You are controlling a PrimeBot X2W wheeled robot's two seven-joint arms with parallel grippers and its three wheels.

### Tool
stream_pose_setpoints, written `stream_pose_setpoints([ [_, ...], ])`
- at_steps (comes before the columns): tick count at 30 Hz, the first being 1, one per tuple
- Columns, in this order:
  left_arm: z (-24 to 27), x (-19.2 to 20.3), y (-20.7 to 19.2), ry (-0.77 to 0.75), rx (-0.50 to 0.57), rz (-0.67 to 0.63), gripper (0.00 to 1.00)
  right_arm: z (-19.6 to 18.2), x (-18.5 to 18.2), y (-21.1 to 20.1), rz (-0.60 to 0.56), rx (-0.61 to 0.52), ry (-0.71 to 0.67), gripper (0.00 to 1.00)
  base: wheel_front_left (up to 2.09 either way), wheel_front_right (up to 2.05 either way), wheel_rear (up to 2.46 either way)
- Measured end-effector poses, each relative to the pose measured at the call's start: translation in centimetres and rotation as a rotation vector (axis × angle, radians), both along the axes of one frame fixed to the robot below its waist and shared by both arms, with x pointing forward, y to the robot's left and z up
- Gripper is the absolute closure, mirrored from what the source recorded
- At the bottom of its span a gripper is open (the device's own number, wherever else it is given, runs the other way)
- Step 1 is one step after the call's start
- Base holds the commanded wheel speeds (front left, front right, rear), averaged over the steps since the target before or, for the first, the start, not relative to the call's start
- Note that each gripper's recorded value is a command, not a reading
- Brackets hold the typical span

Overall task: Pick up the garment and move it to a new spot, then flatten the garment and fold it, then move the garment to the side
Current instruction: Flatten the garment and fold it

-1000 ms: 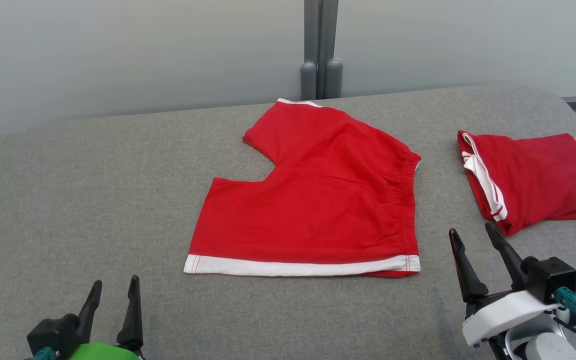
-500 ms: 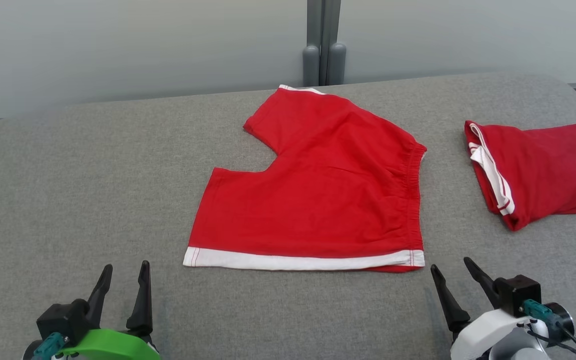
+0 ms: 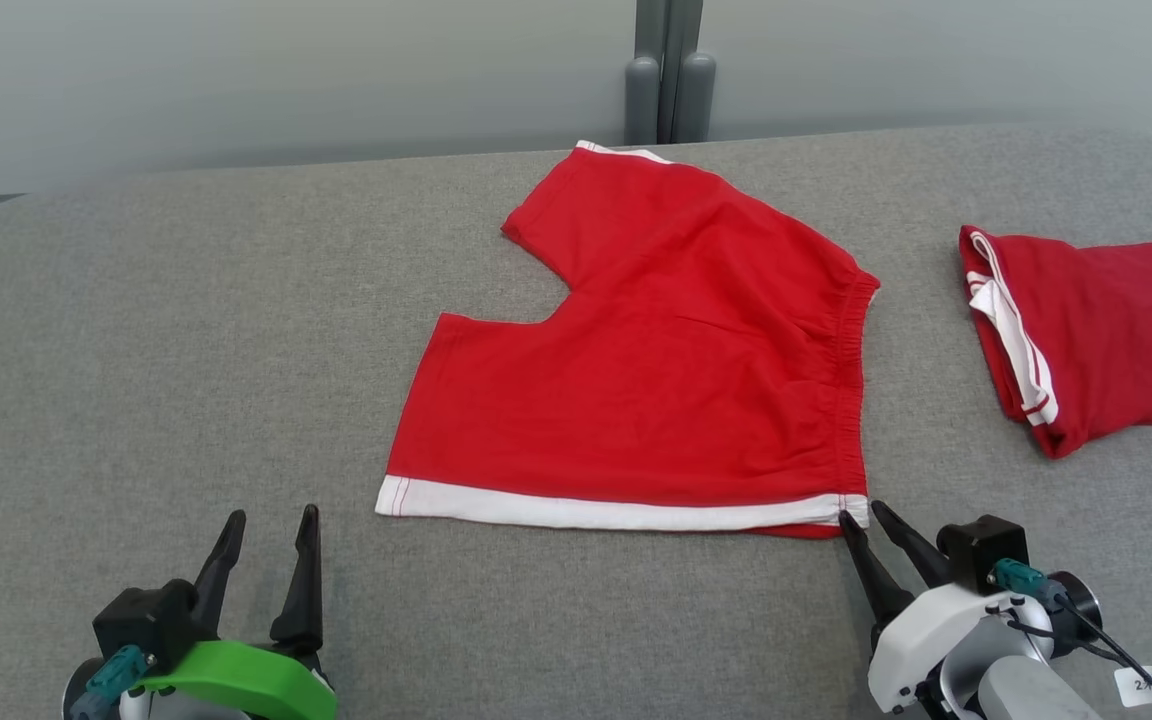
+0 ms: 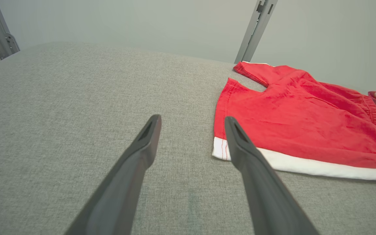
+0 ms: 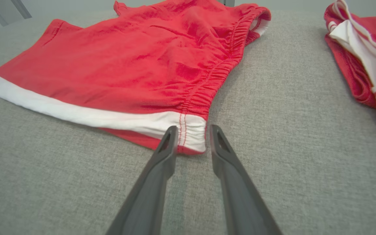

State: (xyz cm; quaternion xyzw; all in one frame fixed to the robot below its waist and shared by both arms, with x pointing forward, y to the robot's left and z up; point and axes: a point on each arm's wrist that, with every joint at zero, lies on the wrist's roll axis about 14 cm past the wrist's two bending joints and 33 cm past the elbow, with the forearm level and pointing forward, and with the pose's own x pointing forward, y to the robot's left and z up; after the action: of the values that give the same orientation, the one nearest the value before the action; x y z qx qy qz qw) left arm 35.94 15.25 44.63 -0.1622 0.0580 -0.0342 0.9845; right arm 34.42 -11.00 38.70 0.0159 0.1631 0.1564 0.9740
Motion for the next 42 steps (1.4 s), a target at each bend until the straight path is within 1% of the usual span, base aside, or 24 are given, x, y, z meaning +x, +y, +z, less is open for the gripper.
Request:
stream_pose_setpoints([
  [1, -0.1, 0.0, 0.0, 0.002, 0.0, 0.001, 0.0, -0.1, 0.1, 0.0, 0.002, -0.002, 0.005, 0.53, 0.0, 0.0, 0.0],
  [2, -0.1, 0.1, 0.1, 0.003, 0.0, 0.002, 0.0, -0.2, 0.3, 0.1, 0.002, -0.003, 0.007, 0.51, 0.0, 0.0, 0.0],
  [3, -0.2, 0.1, 0.1, 0.005, 0.0, 0.002, 0.0, -0.2, 0.5, 0.1, 0.003, -0.003, 0.007, 0.45, 0.0, 0.0, 0.0],
  [5, -0.2, 0.3, 0.0, 0.005, -0.001, 0.0, 0.0, -0.1, 1.0, 0.2, 0.005, -0.003, 0.002, 0.44, 0.0, 0.0, 0.0],
  [6, -0.2, 0.4, 0.0, 0.004, -0.001, 0.0, 0.0, 0.0, 1.3, 0.2, 0.005, -0.002, 0.0, 0.45, 0.0, 0.0, 0.0],
  [8, -0.2, 0.5, 0.0, 0.006, -0.002, -0.001, 0.0, -0.1, 1.6, 0.3, 0.007, 0.0, 0.005, 0.51, 0.0, 0.0, 0.0],
  [14, -0.5, 0.6, 0.0, 0.014, -0.001, -0.001, 0.0, -1.6, 0.8, 0.8, 0.007, 0.013, 0.062, 0.52, 0.0, 0.0, 0.0],
  [18, -0.6, 1.1, -0.1, 0.015, -0.001, -0.004, 0.0, -1.6, 1.1, 1.1, 0.014, 0.024, 0.067, 0.52, 0.0, 0.0, 0.0],
  [19, -0.7, 1.2, -0.3, 0.02, -0.002, -0.01, 0.0, -1.6, 1.2, 1.1, 0.012, 0.025, 0.066, 0.56, 0.0, 0.0, 0.0],
  [21, -1.4, 1.1, -0.9, 0.041, -0.002, -0.031, 0.0, -1.7, 1.3, 1.0, 0.006, 0.031, 0.07, 0.72, 0.0, 0.0, 0.0],
  [23, -2.4, 0.7, -1.8, 0.077, -0.005, -0.06, 0.0, -1.8, 1.4, 1.1, 0.007, 0.034, 0.075, 1.0, 0.0, 0.0, 0.0],
  [26, -3.5, 0.6, -3.1, 0.128, -0.005, -0.111, 0.0, -1.8, 1.6, 1.2, 0.01, 0.036, 0.075, 1.0, 0.0, 0.0, 0.0],
  [31, -3.6, 2.3, -4.7, 0.154, -0.018, -0.165, 0.0, -1.7, 2.2, 1.2, 0.015, 0.042, 0.072, 1.0, 0.0, 0.0, 0.0],
  [33, -4.4, 2.4, -5.3, 0.199, -0.034, -0.188, 0.0, -1.7, 2.3, 1.2, 0.016, 0.041, 0.071, 1.0, 0.0, 0.0, 0.0],
  [34, -5.5, 2.2, -5.7, 0.249, -0.044, -0.201, 0.0, -1.6, 2.5, 1.3, 0.016, 0.041, 0.069, 1.0, 0.0, 0.0, 0.0],
  [37, -6.7, 2.2, -6.1, 0.3, -0.042, -0.217, 0.0, -1.5, 2.7, 1.1, 0.009, 0.042, 0.067, 1.0, 0.0, 0.0, 0.0],
  [42, -7.0, 3.3, -6.7, 0.313, -0.047, -0.235, 0.0, -1.6, 2.9, 0.7, -0.012, 0.051, 0.07, 1.0, 0.0, 0.0, 0.0],
])
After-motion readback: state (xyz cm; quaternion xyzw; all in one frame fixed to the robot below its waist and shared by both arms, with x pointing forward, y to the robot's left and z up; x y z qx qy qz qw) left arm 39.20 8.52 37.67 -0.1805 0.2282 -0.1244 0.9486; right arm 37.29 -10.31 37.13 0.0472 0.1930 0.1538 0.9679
